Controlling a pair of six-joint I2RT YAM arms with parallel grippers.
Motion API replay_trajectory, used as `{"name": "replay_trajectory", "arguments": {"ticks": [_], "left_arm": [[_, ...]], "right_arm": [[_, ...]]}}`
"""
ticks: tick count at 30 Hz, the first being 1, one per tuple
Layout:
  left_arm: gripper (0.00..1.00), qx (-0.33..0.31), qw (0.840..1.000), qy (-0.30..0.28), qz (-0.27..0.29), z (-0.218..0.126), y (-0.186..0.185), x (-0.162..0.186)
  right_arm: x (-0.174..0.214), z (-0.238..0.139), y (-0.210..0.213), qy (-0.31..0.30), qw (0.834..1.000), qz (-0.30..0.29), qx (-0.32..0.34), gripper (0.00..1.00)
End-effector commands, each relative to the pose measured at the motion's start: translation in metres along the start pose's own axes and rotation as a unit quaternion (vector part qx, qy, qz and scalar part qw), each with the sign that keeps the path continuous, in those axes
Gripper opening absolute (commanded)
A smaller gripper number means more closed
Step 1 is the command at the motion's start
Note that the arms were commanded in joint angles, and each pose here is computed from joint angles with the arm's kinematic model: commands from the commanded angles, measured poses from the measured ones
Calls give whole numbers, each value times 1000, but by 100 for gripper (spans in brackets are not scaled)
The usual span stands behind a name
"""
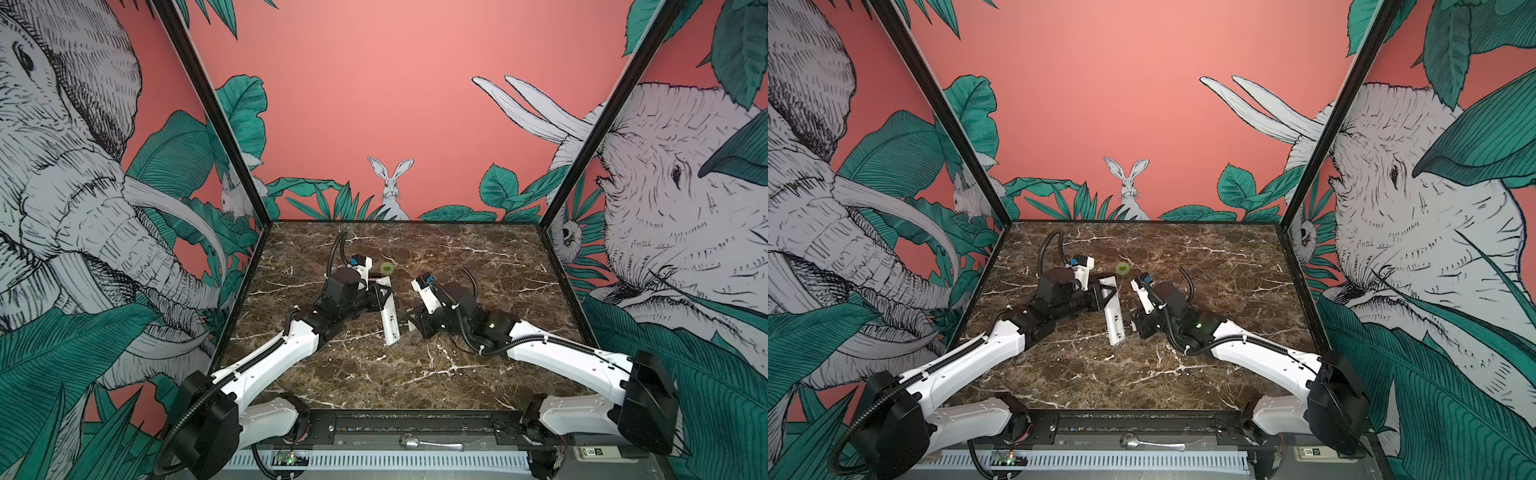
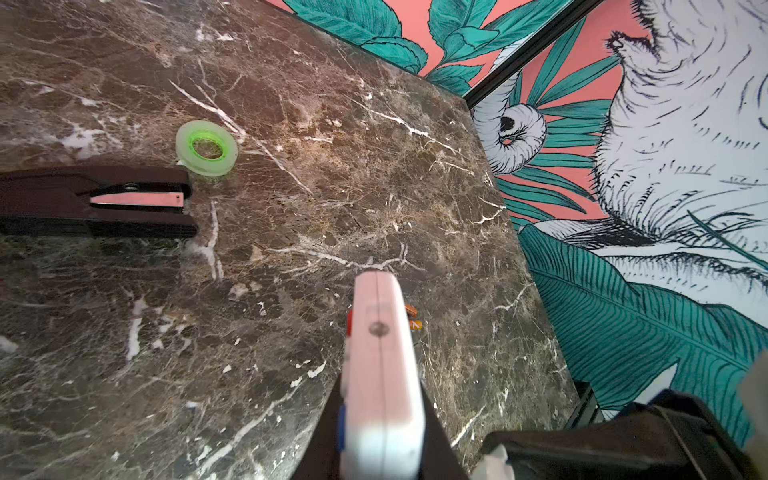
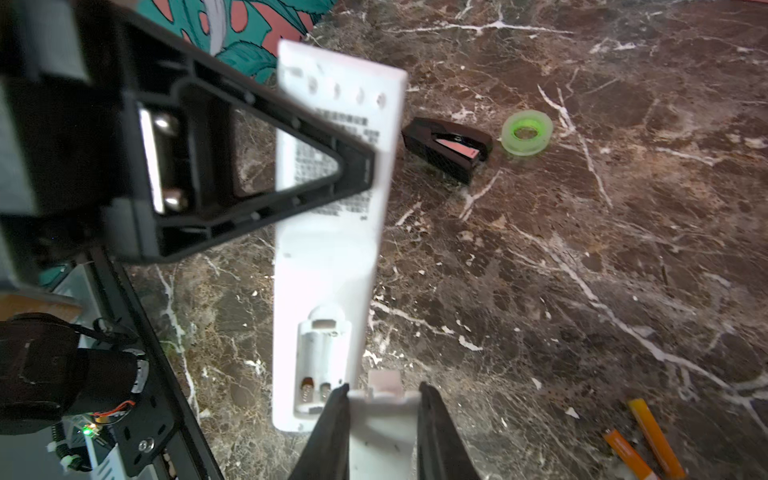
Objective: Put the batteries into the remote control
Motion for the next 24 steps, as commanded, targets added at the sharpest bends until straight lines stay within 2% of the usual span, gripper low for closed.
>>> {"name": "replay_trajectory", "arguments": {"ticks": [1, 24], "left_arm": [[0, 6, 1000, -17, 4, -9, 1, -5], [0, 14, 999, -31, 12, -25, 16, 1]], "right_arm": [[-7, -3, -9, -4, 1000, -5, 27, 21], [36, 54, -39, 82, 992, 36, 86, 21]]}}
Point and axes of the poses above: each gripper's point midway between its finger pads, its own z axis out along the fingers, its own y axis along the line the jaws close on, x = y × z, the point moved 3 cm from there along -z, back along the fingers, and after that the axes turned 1 degree about -z, right-handed, at the moved point
